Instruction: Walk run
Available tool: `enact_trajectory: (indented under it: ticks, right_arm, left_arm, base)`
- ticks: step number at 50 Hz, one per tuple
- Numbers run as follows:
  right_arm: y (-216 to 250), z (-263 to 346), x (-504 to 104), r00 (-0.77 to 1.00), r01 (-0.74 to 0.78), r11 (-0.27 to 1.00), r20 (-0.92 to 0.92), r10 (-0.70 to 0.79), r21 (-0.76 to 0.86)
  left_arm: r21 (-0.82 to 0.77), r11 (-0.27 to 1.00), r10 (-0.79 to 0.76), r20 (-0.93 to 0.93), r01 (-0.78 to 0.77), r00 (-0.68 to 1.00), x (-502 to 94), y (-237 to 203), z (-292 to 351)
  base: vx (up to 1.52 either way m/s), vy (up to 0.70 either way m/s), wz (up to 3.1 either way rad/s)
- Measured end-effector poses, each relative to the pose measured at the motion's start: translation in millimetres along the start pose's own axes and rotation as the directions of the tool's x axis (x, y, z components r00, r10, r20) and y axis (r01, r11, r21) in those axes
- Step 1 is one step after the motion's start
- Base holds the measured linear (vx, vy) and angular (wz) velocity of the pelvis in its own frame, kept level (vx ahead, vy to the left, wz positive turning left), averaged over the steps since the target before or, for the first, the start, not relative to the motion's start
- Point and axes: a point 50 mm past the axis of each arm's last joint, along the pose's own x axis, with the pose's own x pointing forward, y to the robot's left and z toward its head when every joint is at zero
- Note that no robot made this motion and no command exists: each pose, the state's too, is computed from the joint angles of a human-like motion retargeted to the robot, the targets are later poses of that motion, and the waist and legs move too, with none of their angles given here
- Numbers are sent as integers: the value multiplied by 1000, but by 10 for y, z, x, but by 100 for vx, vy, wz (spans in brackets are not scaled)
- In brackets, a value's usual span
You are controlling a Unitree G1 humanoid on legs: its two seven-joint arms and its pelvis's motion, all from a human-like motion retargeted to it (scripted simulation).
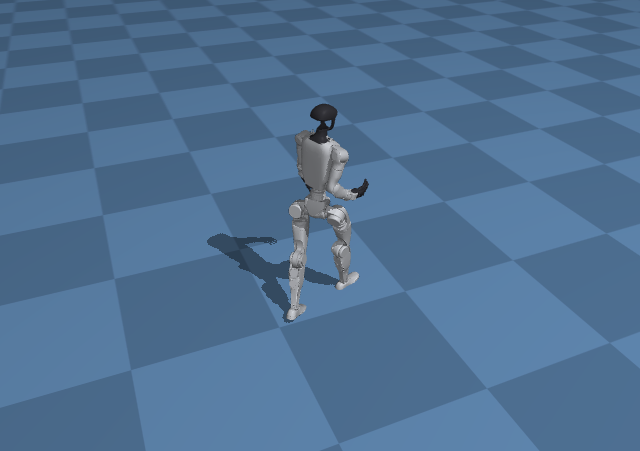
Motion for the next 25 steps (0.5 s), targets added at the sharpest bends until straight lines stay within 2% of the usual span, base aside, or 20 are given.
enact_trajectory:
  ticks: [5,10,14,17,22,25]
  right_arm:
    - [-14,-77,-54,999,14,1000,-41,-14,16]
    - [12,34,115,999,-47,999,-4,47,-22]
    - [-9,191,245,995,-68,997,69,70,-35]
    - [-24,325,322,986,-99,994,129,104,-43]
    - [-111,512,425,973,-121,990,191,133,-74]
    - [-162,536,422,972,-111,989,197,128,-98]
  left_arm:
    - [-37,990,-140,-338,136,931,-317,-544,-972]
    - [-253,967,-173,-587,24,791,-848,-1042,-1700]
    - [-413,909,-336,-643,58,688,-1234,-1460,-2016]
    - [-473,873,-446,-668,124,596,-1501,-1649,-2178]
    - [-400,888,-460,-753,228,470,-1756,-1780,-2325]
    - [-352,897,-441,-770,268,461,-1757,-1840,-2315]
  base:
    - [93,-60,1]
    - [76,-45,-70]
    - [69,-40,-61]
    - [69,-37,-97]
    - [74,-27,-62]
    - [83,-21,-58]
